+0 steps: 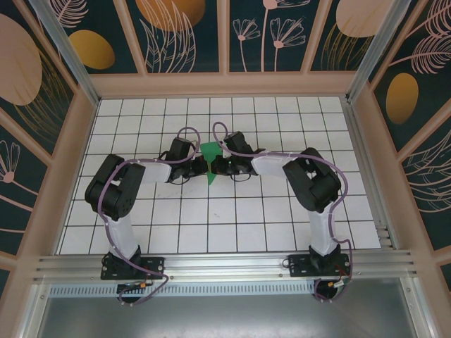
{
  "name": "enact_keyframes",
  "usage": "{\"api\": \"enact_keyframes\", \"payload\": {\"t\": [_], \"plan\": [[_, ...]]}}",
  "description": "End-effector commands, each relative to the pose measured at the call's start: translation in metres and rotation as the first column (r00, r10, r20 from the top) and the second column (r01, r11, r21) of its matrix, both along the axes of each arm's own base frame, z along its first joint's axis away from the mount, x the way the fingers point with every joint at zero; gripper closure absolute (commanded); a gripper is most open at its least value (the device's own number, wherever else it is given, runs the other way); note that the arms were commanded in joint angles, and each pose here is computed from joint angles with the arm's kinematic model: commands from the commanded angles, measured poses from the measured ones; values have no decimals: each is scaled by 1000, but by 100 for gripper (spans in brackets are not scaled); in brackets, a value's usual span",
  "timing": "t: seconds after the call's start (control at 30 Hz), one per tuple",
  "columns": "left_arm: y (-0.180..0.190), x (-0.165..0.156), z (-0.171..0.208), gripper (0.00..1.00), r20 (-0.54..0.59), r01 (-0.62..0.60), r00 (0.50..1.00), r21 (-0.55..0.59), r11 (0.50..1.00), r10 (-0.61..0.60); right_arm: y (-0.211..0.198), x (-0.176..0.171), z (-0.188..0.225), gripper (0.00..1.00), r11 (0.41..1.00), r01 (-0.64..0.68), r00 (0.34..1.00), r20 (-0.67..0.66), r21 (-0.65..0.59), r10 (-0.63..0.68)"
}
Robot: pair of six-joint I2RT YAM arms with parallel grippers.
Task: Fold a paper plane with a square sheet of paper (pick it up from the middle)
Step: Third fold the triangle at the center of the table.
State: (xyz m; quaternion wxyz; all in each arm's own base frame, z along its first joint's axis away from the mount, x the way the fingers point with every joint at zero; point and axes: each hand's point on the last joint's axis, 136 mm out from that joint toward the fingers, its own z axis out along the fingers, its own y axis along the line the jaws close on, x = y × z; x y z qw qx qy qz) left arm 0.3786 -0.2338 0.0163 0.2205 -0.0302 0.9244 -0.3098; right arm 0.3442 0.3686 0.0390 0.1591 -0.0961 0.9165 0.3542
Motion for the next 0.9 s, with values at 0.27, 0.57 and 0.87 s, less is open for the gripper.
{"api": "enact_keyframes", "payload": {"t": [0.27, 0.57, 0.87], "plan": [[3, -2, -12, 95, -40, -3, 999, 18, 1000, 3, -10, -2, -31, 94, 997, 19, 998, -64, -72, -24], [9, 12, 41, 75, 58, -108, 992, -33, 994, 110, -24, -9, -45, 94, 990, 69, 989, -119, -120, -83], [2, -21, 71, 76, 43, -109, 991, -247, 963, 124, -22, -12, -44, 94, 990, 99, 980, -163, -96, -114]]}}
